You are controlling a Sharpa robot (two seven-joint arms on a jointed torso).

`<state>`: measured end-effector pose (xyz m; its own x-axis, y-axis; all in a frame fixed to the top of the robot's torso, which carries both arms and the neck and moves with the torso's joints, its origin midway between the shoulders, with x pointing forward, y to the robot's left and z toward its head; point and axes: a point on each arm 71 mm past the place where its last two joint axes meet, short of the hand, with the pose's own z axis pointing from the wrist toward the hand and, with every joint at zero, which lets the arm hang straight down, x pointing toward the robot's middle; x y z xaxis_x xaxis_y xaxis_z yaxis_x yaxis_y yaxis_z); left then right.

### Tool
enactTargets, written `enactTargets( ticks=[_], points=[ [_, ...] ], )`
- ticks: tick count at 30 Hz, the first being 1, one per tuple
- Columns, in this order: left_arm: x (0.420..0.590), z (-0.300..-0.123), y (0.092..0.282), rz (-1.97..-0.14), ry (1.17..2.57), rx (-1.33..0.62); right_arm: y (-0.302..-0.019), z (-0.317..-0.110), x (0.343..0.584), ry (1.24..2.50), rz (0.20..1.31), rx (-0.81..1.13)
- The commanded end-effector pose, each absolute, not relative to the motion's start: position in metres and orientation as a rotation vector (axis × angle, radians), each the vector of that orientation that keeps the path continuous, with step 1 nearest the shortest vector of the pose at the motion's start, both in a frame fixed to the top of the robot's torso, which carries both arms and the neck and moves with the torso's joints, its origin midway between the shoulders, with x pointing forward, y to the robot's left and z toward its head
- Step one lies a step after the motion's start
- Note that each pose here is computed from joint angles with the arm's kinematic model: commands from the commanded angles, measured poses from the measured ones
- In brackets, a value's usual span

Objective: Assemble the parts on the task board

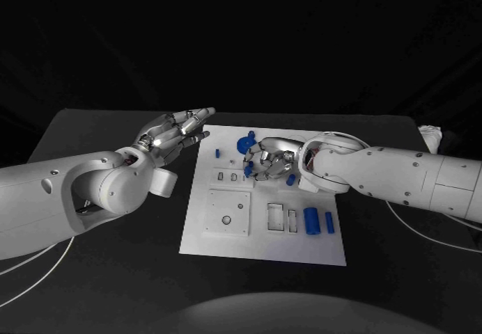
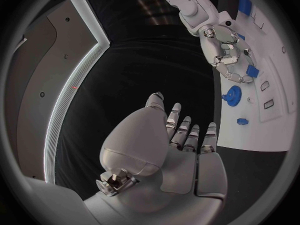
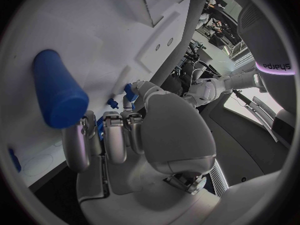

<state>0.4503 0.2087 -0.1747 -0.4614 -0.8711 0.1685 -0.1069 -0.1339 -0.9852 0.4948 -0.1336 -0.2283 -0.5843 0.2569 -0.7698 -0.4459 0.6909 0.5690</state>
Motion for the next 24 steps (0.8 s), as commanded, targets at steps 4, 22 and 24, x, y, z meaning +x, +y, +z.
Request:
enactTargets(
  ticks=[4,22,24],
  points=[
    [0.4493,-0.174,0.2064,-1.682,1.548,-1.095,-0.1329,-0.2296,0.4931,1.987,0.964,-0.174],
    [0.4496,-0.1745,0.2066,-1.681,1.55,-1.096,-0.1316,-0.2281,0.4927,1.961,0.971,-0.191],
    [0.4496,-0.1746,0.2067,-1.68,1.55,-1.096,-0.1314,-0.2278,0.4926,1.957,0.972,-0.193]
  ],
)
